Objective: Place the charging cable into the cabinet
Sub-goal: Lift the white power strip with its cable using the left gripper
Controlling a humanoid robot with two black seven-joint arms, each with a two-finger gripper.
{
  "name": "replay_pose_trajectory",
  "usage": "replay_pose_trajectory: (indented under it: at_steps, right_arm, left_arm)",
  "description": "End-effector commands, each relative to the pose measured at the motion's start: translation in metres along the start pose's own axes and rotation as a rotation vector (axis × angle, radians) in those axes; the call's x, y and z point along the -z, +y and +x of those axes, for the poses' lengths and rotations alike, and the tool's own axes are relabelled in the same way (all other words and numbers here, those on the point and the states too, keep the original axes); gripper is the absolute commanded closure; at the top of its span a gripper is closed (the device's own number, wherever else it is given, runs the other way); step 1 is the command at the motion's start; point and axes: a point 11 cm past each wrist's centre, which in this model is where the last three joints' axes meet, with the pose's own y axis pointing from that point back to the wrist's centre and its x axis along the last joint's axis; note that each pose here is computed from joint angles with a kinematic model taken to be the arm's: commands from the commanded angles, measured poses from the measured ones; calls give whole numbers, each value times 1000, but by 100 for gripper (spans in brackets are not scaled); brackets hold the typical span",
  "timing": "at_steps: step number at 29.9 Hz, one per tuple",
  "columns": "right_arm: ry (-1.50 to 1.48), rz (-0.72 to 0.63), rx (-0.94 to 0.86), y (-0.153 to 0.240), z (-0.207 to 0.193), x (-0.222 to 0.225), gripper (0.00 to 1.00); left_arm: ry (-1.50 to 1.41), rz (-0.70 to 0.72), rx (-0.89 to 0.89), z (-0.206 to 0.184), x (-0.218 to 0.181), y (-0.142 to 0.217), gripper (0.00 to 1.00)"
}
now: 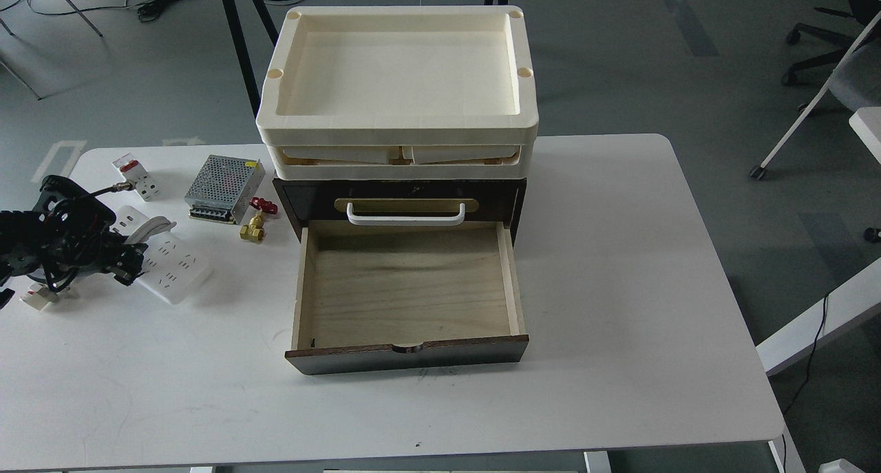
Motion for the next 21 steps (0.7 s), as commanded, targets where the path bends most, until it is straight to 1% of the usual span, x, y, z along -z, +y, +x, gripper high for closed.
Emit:
replay_pose_trajectory:
  at_steps: [1, 5, 10, 12, 15, 18, 21]
  right_arm:
    - [2, -2, -2, 1, 1, 0, 0]
    - [2, -4, -3, 1, 2, -1, 0]
    - [3, -6, -6, 3, 3, -2, 0]
    - [2, -7, -6, 3, 3, -3, 0]
    - [2, -7, -6, 3, 3, -3, 0]
    - [2, -9, -7, 3, 3, -3, 0]
    - [3, -9, -7, 3, 3, -3, 0]
  left_arm:
    - [-6, 14, -35, 17, 8, 4, 100]
    - [-16, 45, -69, 35, 25, 15, 100]
    - [-2, 113, -64, 25, 62, 47, 100]
    - [-8, 118, -64, 20, 70, 60, 100]
    - [-6, 119, -41, 6, 80, 89, 100]
    - [77, 62, -30, -2, 73, 124, 100]
    - [161, -26, -51, -2, 51, 161, 100]
